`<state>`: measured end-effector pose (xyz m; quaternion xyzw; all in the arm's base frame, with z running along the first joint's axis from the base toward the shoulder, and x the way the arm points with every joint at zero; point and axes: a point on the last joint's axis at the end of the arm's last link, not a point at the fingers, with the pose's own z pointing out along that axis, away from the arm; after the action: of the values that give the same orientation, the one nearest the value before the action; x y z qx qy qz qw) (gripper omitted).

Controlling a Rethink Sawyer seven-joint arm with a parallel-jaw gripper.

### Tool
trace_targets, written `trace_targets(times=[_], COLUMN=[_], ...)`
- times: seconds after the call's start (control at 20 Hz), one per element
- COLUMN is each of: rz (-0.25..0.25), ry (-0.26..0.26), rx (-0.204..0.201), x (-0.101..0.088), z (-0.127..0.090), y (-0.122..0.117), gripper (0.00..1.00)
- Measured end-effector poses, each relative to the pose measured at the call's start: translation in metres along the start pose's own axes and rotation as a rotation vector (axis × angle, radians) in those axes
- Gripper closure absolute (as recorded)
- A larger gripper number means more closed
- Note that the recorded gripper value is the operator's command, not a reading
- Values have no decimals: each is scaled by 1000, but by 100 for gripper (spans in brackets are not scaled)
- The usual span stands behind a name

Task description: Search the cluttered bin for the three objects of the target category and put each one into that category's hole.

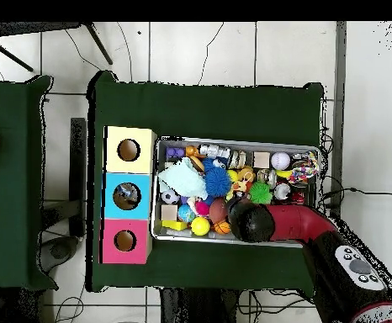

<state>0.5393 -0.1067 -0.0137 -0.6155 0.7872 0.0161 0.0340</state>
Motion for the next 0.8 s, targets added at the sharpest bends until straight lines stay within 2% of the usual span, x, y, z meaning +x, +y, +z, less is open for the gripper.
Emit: trace_targets(times=[0.2, 0.8], rz=[2, 12], ry=[-27, -59], rx=[-1, 10], x=[-11, -29], z=[-7, -23], y=[1, -3], gripper=[100, 100])
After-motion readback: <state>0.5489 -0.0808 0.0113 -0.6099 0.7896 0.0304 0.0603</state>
